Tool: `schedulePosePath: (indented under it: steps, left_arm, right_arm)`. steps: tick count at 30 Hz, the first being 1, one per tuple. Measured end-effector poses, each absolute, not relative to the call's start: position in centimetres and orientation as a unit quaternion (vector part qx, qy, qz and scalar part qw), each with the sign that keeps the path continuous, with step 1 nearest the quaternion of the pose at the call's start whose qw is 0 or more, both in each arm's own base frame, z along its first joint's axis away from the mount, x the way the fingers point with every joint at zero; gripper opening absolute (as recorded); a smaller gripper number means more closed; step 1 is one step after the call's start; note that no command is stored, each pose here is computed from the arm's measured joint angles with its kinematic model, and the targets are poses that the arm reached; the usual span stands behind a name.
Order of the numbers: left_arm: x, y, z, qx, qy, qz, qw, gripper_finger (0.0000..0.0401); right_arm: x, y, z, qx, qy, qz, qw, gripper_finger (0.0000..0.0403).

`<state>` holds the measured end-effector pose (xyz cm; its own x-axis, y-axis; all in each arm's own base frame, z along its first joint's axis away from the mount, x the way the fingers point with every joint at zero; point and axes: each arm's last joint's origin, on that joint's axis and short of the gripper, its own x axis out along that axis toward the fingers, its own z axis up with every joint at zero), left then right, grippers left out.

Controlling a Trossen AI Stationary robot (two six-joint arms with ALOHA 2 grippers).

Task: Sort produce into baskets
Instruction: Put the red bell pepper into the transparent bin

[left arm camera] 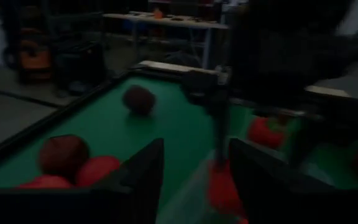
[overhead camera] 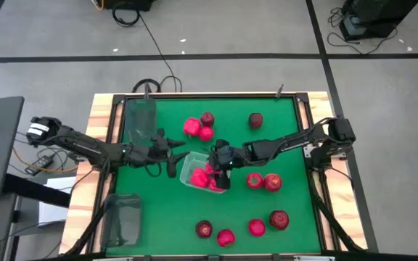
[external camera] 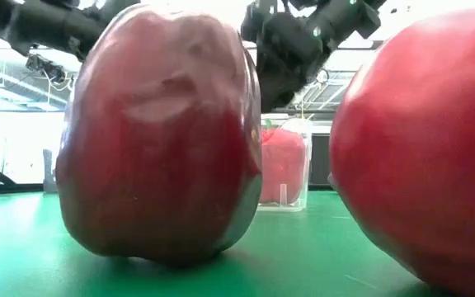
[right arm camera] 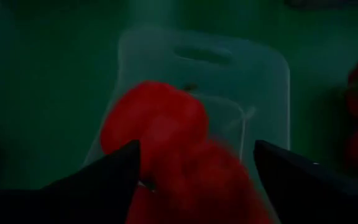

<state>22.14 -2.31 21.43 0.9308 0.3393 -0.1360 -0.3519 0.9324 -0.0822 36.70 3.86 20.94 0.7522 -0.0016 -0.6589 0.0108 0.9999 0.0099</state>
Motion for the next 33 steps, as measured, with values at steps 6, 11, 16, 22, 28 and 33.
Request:
schedulePosePath:
  steps: [6,11,16,22,28,33]
  left_arm:
    - [22.1,1.4,20.6,-0.046,0.101,0.255,0.961,0.0279]
    - [21.7,4.4,20.2,-0.055,0.119,0.29,0.948,0.0316]
    - [21.3,7.0,19.7,-0.059,0.131,0.309,0.94,0.0336]
    - [22.1,9.1,18.4,-0.089,0.122,0.323,0.934,0.0355]
    - [24.5,10.0,17.3,-0.099,0.159,0.315,0.931,0.0377]
    - [27.2,11.1,17.1,-0.099,0.24,0.324,0.91,0.0389]
  right_arm:
    - [36.4,3.1,25.1,-0.05,0.294,-0.025,0.954,0.0366]
    - [34.6,1.0,28.2,-0.086,0.29,-0.082,0.95,0.0363]
    - [32.7,-1.8,29.1,-0.073,0.324,-0.115,0.936,0.0363]
    - [32.0,-4.6,28.9,-0.051,0.349,-0.138,0.925,0.0363]
    - [31.7,-5.5,28.7,-0.013,0.359,-0.12,0.925,0.0363]
    - [31.4,-5.6,28.4,-0.01,0.379,-0.118,0.918,0.0363]
